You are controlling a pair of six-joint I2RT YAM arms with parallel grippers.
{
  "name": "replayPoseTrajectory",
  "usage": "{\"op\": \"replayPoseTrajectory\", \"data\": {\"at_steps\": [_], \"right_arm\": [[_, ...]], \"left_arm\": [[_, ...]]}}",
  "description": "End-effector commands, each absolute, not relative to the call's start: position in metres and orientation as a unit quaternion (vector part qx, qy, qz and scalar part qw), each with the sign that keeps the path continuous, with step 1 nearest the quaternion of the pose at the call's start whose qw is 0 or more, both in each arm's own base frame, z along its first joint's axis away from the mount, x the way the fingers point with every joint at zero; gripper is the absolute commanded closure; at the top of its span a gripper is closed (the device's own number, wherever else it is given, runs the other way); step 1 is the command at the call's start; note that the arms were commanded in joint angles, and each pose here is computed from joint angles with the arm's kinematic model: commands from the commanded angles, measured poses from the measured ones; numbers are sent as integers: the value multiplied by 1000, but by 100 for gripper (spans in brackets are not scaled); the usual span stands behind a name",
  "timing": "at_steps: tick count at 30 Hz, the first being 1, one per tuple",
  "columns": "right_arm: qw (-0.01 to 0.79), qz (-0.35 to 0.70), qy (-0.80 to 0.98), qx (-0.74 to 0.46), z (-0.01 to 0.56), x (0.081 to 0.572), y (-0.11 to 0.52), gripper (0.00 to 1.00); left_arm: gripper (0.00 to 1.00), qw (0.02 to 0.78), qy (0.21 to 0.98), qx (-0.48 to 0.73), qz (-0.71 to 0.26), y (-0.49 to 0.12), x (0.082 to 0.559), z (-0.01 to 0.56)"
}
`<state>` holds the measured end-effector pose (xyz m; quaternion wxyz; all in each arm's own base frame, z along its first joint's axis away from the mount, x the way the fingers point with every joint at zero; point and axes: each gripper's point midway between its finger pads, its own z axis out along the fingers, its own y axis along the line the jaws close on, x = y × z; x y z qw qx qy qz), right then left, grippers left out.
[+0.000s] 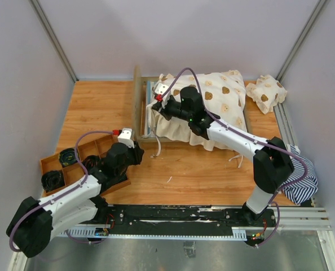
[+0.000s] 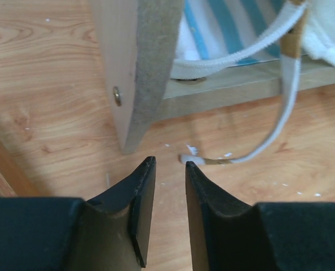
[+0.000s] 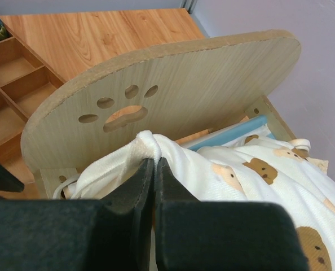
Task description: Set up the pet bed
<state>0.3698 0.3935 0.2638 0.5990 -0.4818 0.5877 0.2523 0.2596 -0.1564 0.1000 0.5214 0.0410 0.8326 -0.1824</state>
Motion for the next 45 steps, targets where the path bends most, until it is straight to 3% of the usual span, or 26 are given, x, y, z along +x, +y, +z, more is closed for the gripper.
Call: {"op": "replayPoseTrajectory", "data": {"at_steps": [1,7,18,25,32,35,40,45], "right_arm": [[610,255,575,-481,268,362,401,100],[605,247,582,-483,256,362,398,100],[600,239,593,-481,243,374,405,100],[598,226,597,-484,238,380,405,100],[598,221,598,-486,238,380,402,100],[597,220,597,-489,240,378,401,100],[612,216,590,-480,256,380,400,100],[622,222,585,-471,274,381,401,100]], "left_arm": [[71,577,806,10,-132,-144,288,116],[79,614,786,-13,-74,-125,326,133],[75,627,770,-8,-119,-132,376,139],[70,588,777,38,-219,-169,349,122],[69,578,791,17,-200,-172,340,101],[63,591,788,6,-171,-163,347,102],[61,622,771,4,-136,-154,360,119],[61,648,730,84,-200,-178,342,160]]}}
